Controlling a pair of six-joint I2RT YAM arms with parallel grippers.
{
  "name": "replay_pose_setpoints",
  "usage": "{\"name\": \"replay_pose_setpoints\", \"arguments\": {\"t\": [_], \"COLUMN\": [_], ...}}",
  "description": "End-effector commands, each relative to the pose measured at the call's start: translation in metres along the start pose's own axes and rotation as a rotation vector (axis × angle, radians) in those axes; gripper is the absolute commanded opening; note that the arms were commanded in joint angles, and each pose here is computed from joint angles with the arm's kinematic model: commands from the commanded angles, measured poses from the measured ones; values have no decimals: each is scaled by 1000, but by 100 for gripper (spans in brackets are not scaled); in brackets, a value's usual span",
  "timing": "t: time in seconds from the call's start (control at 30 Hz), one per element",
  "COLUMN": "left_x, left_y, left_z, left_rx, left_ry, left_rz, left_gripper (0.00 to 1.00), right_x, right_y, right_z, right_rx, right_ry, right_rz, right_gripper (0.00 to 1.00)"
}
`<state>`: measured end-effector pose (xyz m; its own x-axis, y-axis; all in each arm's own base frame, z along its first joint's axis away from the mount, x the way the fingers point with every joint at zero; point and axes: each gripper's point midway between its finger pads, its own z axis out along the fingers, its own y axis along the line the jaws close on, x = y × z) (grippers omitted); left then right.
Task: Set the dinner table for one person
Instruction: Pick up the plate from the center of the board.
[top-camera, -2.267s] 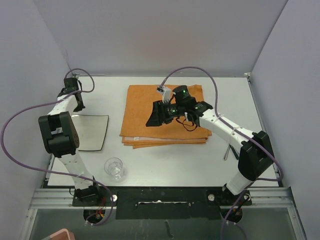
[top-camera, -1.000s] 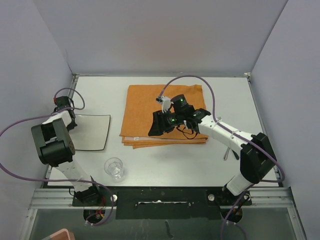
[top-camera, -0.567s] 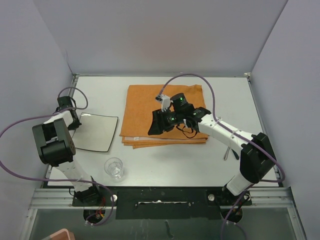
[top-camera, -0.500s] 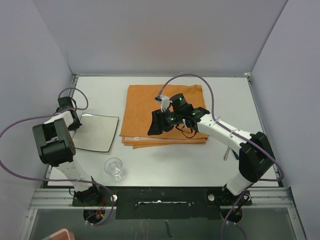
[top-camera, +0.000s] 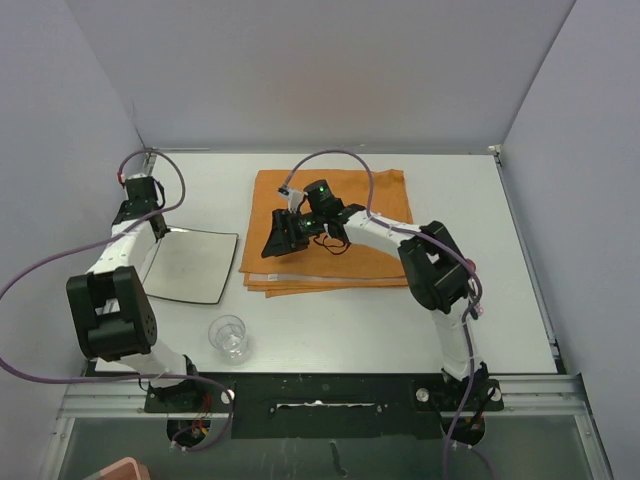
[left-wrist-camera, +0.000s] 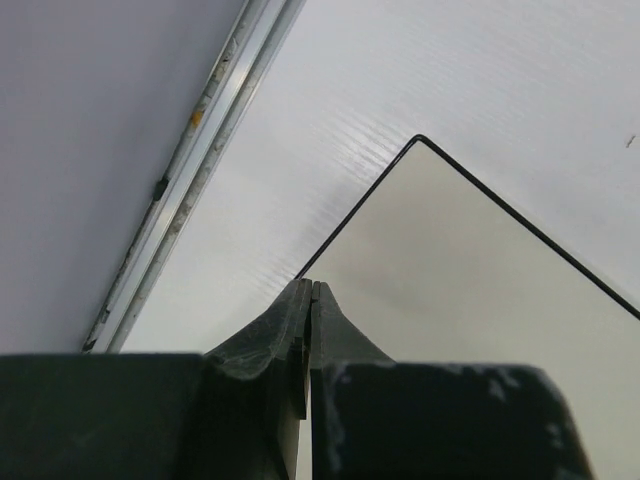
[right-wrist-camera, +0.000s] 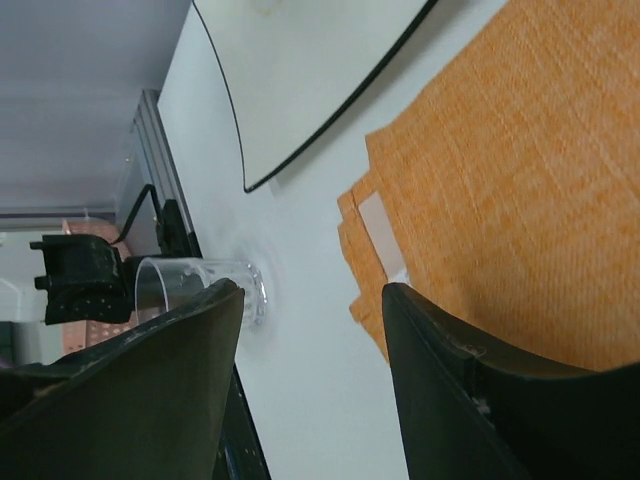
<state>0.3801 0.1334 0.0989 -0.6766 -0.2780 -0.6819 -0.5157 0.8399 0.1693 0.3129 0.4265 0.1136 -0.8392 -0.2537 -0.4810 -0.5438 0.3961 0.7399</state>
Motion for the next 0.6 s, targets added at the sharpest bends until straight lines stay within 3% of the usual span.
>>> {"name": "replay_pose_setpoints", "arguments": {"t": [0.0,0.57], "left_x": [-25,-39], "left_y": [12,-5], "left_z": [-31,-78], "left_rx": [-31,76], "left_ry": [-106,-192], "left_rz": [-58,-119], "left_gripper": [0,0], "right_x": [-50,-47], "right_y": [38,15], "right_z": [11,99], "right_rx": [-191,-192], "right_ry": [-94,-26], "right_rz": [-50,-29], "right_gripper": [59,59]}}
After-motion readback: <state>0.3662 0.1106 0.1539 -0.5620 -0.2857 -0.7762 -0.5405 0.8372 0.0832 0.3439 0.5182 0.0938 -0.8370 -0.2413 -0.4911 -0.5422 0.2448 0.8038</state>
